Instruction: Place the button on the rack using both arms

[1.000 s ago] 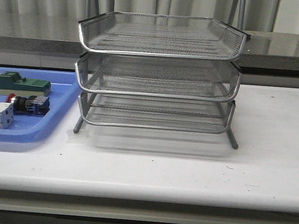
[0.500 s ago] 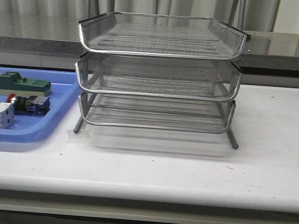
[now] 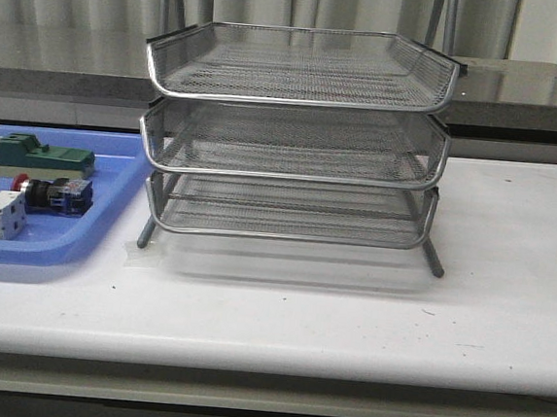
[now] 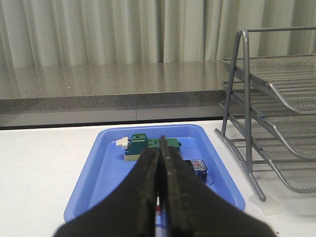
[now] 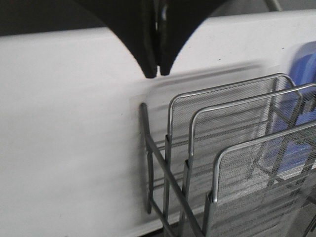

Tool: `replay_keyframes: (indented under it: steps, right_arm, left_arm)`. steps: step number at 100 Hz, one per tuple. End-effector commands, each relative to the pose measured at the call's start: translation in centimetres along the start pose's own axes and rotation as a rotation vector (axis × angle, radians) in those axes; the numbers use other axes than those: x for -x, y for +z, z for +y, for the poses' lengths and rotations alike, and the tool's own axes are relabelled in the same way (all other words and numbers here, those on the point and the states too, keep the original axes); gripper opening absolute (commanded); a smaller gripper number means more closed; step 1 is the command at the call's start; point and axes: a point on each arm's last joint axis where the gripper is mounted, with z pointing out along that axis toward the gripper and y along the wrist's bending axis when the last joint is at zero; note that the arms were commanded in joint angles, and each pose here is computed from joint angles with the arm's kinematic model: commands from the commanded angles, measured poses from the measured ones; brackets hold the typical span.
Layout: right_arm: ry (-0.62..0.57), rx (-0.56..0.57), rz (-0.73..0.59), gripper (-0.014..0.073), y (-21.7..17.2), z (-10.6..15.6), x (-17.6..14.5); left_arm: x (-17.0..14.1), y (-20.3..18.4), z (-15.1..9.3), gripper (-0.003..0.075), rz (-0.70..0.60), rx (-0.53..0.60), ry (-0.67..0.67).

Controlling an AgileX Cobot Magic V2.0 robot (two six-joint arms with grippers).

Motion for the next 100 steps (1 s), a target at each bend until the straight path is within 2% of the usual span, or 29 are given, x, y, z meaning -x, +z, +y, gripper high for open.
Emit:
replay_keyframes:
  steps: [1, 10, 19, 38, 43, 69, 100]
  right_arm:
    - [0.12, 0.035, -0.053, -0.006, 0.9, 0.6, 1.6]
    - [0.211, 0.026, 0.006, -0.005, 2.7, 0.3, 1.3]
    - [0.305, 0.015, 0.066, 0.002, 4.4, 0.0, 1.0]
    - [0.428, -0.026, 0.164, 0.0363, 7.1, -0.7, 0.1]
    - [0.445, -0.037, 0.169, 0.0412, 7.6, -0.9, 0.0]
    - [0.419, -0.043, 0.19, 0.0388, 9.3, -1.0, 0.5]
    - [0.385, 0.082, 0.228, 0.0388, 12.2, 0.6, 2.8]
  left_arm:
    - [-0.6, -0.2, -0.1, -0.002, -0.067, -0.005, -0.013]
    - [-0.6, -0.2, -0.1, -0.002, -0.067, -0.005, -0.013]
    - [-0.6, -0.2, -0.1, -0.002, -0.067, -0.005, -0.013]
    - [-0.6, -0.2, -0.1, -0.002, -0.067, -0.005, -0.013]
    - [-0.6, -0.2, -0.1, -0.002, -0.067, -0.005, -0.013]
    - [-0.6, -0.2, -0.1, -0.002, -0.067, -0.005, -0.013]
    - [-0.6, -0.2, -0.1, -0.002, -0.067, -0.005, -0.013]
